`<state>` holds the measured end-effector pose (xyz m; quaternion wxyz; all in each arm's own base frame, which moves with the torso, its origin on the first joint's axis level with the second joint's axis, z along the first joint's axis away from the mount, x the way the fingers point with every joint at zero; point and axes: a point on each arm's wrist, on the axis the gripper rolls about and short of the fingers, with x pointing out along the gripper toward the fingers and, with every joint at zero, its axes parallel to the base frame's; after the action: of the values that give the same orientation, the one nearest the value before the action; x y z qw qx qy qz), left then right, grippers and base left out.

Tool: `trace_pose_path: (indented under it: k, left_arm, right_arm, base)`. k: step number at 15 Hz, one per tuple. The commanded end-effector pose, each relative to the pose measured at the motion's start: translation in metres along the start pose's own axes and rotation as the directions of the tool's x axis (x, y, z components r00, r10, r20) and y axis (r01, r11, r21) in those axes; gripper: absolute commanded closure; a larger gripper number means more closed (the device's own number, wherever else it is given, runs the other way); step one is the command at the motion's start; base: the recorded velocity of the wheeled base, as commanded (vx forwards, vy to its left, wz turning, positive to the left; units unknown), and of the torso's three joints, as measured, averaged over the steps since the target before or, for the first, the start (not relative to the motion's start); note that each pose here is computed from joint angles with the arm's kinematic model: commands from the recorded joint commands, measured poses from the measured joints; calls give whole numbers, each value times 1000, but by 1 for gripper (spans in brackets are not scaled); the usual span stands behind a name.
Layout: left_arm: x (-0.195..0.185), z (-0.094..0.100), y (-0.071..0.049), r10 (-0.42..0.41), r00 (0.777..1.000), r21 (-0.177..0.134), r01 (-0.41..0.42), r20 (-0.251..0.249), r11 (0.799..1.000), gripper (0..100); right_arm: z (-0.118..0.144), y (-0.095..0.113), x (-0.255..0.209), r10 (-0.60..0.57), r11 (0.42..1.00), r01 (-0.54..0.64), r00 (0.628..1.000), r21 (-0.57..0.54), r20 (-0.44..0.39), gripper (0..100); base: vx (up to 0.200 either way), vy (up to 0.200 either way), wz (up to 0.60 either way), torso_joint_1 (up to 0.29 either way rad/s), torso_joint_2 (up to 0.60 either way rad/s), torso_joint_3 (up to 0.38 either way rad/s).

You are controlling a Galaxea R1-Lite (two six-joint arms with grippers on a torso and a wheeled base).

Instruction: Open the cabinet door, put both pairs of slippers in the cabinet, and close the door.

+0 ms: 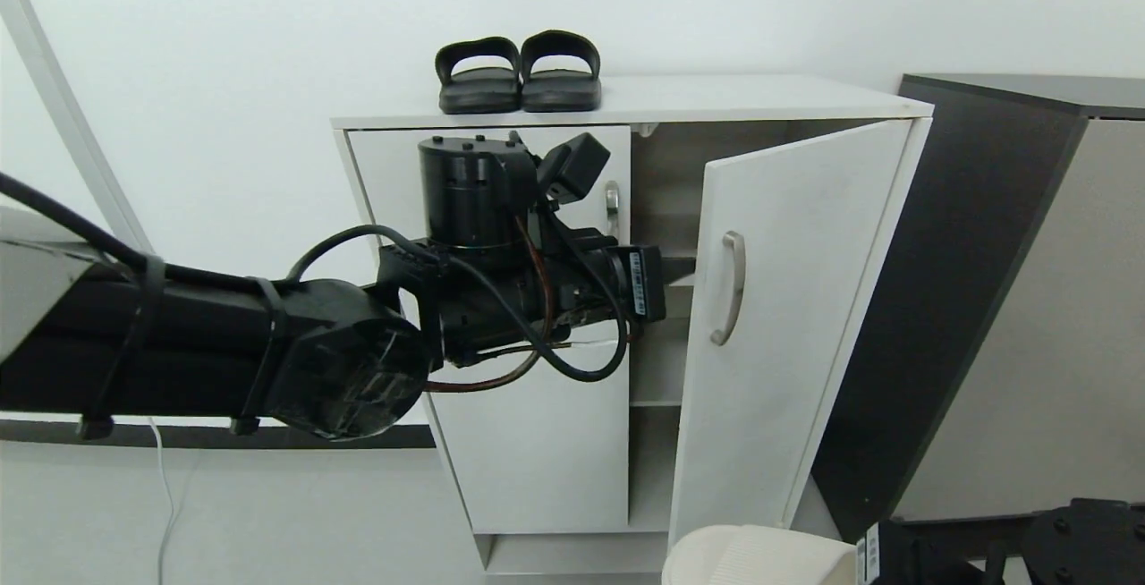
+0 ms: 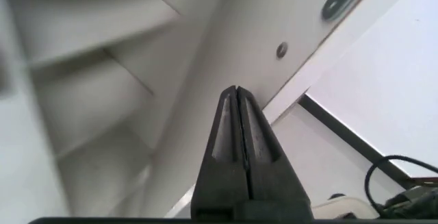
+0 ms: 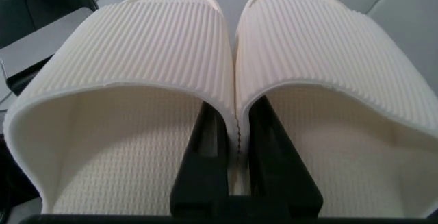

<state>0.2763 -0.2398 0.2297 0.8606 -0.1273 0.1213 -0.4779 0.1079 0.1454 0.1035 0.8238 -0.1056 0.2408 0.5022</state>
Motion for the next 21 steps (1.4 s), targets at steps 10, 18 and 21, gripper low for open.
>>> trace_pose_path:
  k: [10, 18, 21]
  left_arm:
    - [-10, -5, -13, 20, 998, 12, -20, 57, 1000, 100]
    - [-176, 15, -13, 280, 930, 1, -289, 239, 957, 100]
    - [-244, 1, -39, 473, 832, -35, -485, 290, 874, 100]
  right_arm:
    - [0, 1, 0, 5, 1000, -5, 1000, -4, 3, 100]
    - [43, -42, 30, -347, 923, 327, 936, 205, 67, 100]
    - [55, -60, 55, -508, 831, 473, 860, 291, 53, 100]
  base:
    - [-60, 0, 0, 1, 1, 1]
    - [0, 0, 0, 0, 0, 0]
    - [0, 0, 0, 0, 0, 0]
